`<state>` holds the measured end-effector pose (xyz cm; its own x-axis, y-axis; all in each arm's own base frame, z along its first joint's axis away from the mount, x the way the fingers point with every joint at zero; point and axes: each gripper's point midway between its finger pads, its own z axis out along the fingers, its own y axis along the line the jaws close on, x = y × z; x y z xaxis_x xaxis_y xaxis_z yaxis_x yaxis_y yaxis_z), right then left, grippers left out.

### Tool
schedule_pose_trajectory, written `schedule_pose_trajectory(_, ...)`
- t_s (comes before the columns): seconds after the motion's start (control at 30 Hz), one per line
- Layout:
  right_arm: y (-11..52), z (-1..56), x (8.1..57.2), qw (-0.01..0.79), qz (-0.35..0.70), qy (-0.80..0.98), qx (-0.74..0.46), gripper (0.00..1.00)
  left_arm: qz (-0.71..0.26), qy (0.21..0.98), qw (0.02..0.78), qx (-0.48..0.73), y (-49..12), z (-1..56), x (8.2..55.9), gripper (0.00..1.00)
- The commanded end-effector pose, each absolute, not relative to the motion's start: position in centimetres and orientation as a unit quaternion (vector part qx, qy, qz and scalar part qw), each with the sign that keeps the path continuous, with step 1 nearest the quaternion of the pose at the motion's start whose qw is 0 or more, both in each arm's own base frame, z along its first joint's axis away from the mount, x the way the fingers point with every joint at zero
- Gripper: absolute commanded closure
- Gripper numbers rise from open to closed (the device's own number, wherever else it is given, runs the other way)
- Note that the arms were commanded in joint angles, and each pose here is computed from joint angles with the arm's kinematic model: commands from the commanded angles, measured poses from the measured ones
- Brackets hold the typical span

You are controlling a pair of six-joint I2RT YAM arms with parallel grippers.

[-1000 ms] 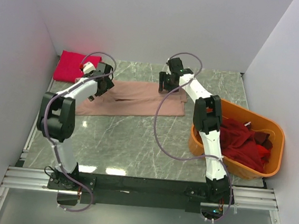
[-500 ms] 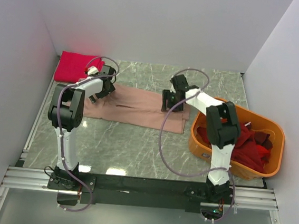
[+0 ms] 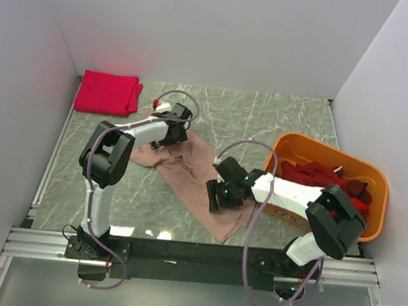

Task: Fold and stack the t-shirts
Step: Fold the tshirt

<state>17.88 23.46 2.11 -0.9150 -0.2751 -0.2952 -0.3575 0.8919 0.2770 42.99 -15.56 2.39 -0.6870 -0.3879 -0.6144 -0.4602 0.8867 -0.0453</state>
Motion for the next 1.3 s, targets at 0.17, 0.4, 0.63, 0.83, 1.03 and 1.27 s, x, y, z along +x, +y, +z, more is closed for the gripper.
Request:
schedule_pose_trajectory(0.17, 26.4, 2.3, 11.2, 0.079, 0.198, 0.950, -0.226, 0.31, -0.036, 0.938, 0.316, -0.137, -24.6, 1.8, 48.2, 0.01)
schedule_pose_trajectory(0.4, 30.6, 3.1, 10.3, 0.060, 0.254, 0.927, -0.271, 0.31, -0.073, 0.934, 0.343, -0.071, -28.9, 0.8, 53.9, 0.01)
schedule_pose_trajectory(0.63, 33.7, 3.6, 10.6, 0.054, 0.272, 0.915, -0.294, 0.31, -0.112, 0.920, 0.364, -0.096, -29.3, -0.2, 58.6, 0.01)
schedule_pose_trajectory(0.83, 34.3, 6.1, 12.1, 0.104, 0.265, 0.913, -0.293, 0.31, -0.172, 0.899, 0.356, -0.187, -26.9, 1.6, 60.4, 0.01)
schedule_pose_trajectory(1.03, 34.1, 10.8, 14.4, 0.191, 0.272, 0.904, -0.268, 0.31, -0.216, 0.858, 0.432, -0.174, -27.4, 13.0, 61.7, 0.01)
schedule_pose_trajectory(1.27, 32.1, 16.1, 15.9, 0.278, 0.279, 0.893, -0.216, 0.30, -0.260, 0.817, 0.495, -0.141, -27.3, 26.5, 58.0, 0.01)
